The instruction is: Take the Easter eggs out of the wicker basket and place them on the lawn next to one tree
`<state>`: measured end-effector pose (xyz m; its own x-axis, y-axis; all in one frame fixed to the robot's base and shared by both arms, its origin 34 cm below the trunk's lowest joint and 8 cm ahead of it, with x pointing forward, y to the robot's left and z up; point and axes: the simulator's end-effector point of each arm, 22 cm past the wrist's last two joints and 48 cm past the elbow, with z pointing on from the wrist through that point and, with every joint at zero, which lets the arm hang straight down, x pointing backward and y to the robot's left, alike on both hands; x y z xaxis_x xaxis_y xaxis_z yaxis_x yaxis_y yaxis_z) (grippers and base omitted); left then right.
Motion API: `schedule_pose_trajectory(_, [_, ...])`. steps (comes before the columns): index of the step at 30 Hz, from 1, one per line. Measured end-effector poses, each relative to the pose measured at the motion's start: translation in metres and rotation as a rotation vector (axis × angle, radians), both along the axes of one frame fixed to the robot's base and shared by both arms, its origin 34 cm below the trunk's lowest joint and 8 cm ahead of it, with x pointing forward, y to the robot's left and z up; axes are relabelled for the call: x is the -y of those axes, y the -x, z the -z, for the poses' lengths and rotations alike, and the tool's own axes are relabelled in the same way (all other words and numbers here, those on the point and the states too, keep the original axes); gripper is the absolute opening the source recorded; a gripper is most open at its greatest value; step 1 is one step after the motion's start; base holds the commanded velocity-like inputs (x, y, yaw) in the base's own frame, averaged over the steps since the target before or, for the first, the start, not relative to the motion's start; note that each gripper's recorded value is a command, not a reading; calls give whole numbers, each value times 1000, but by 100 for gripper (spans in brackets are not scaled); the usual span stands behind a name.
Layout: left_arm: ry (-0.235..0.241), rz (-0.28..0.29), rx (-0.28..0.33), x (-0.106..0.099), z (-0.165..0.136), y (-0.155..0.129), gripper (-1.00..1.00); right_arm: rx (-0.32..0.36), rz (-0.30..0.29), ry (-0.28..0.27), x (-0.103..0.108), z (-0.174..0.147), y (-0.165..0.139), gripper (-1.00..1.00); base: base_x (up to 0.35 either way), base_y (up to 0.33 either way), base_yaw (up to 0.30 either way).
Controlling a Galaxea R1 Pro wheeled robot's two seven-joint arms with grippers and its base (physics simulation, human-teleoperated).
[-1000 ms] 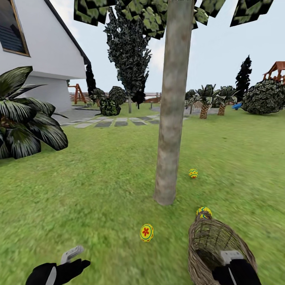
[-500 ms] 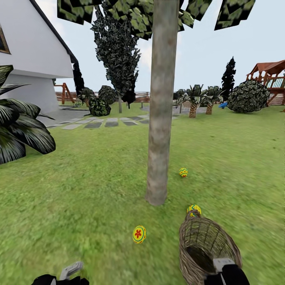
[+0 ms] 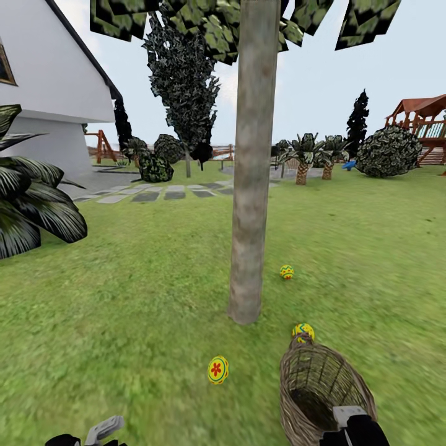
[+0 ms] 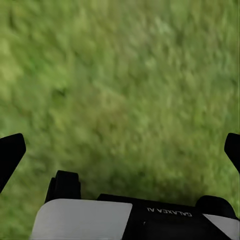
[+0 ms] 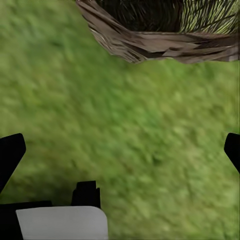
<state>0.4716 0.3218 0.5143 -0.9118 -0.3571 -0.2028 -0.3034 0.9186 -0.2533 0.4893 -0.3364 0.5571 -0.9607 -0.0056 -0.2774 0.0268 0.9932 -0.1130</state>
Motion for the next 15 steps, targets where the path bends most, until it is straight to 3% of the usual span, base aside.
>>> schedule_pose_trajectory(10, [-2,2,-2,1,-17,-1,100,-13,-4,-4,-3,-13,3,100,0,0,0])
schedule_pose_trajectory(15, [6,4,-33,5,-18,10,100,-41,-57,-17,-18,7,20,100,0,0,0])
